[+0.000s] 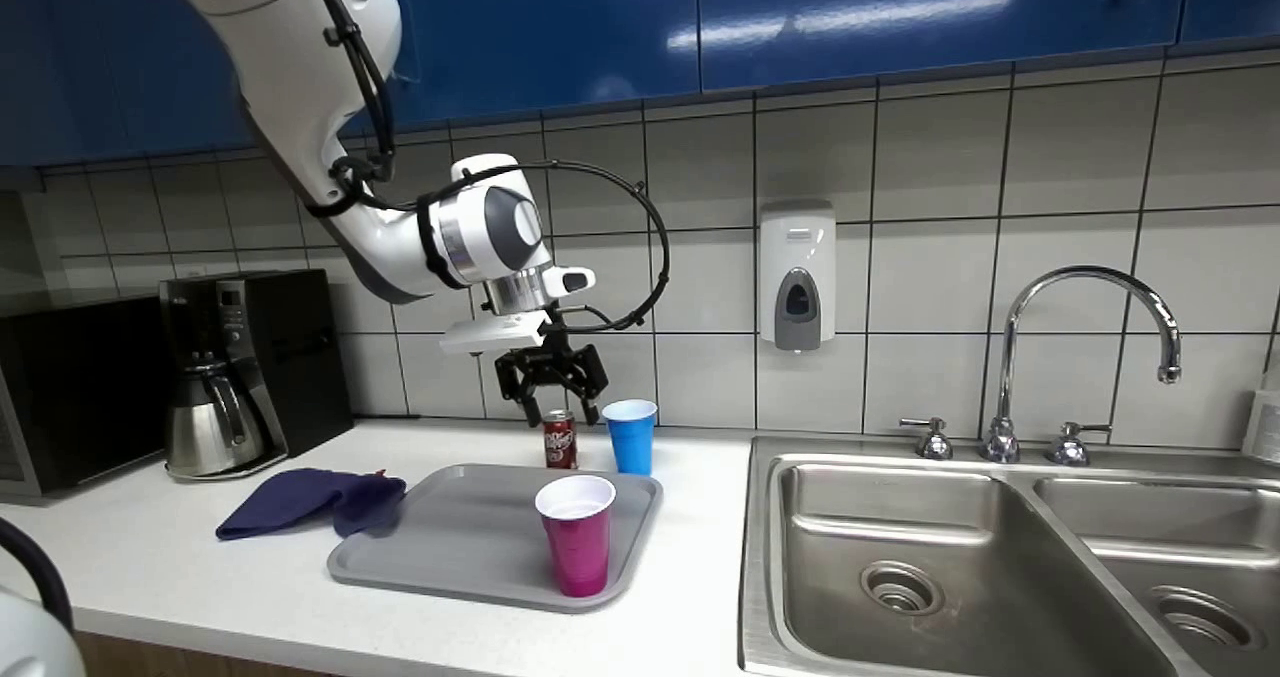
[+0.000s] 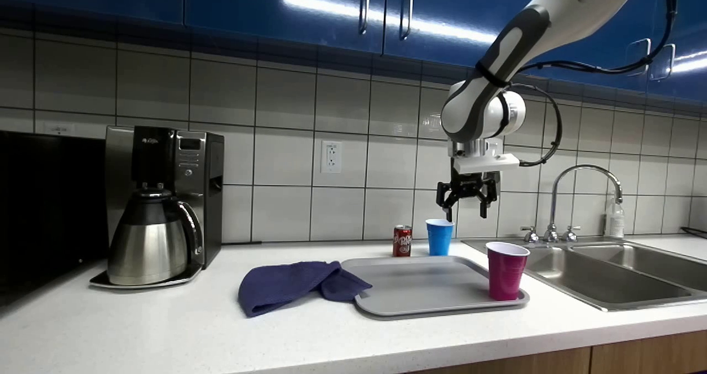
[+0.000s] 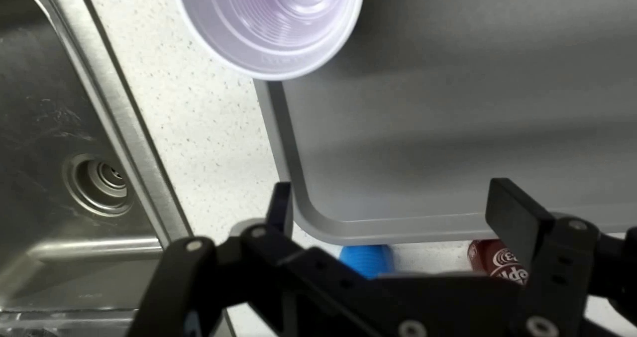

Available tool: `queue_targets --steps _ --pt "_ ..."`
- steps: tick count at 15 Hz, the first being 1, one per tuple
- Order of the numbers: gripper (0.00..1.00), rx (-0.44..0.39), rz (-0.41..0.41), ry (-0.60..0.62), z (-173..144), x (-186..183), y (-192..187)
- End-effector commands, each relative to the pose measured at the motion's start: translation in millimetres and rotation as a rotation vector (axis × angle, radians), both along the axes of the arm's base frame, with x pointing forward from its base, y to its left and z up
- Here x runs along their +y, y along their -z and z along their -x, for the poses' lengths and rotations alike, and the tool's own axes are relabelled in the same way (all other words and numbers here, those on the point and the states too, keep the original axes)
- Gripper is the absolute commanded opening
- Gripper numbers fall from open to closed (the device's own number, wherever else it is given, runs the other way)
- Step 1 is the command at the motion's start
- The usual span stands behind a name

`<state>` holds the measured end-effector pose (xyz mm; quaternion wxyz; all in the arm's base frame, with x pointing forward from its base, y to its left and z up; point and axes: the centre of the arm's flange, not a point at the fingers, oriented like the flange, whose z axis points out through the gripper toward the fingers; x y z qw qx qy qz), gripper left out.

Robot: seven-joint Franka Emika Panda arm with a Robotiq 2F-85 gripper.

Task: Put the plastic cups on the tray

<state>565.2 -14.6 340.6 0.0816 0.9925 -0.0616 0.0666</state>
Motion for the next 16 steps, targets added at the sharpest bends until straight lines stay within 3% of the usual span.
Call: queue_targets --steps 1,16 --pt "1.0 0.013 -0.016 -0.015 -31 4 -3" --pt "1.0 -0.019 -0.032 0.038 -123 3 10"
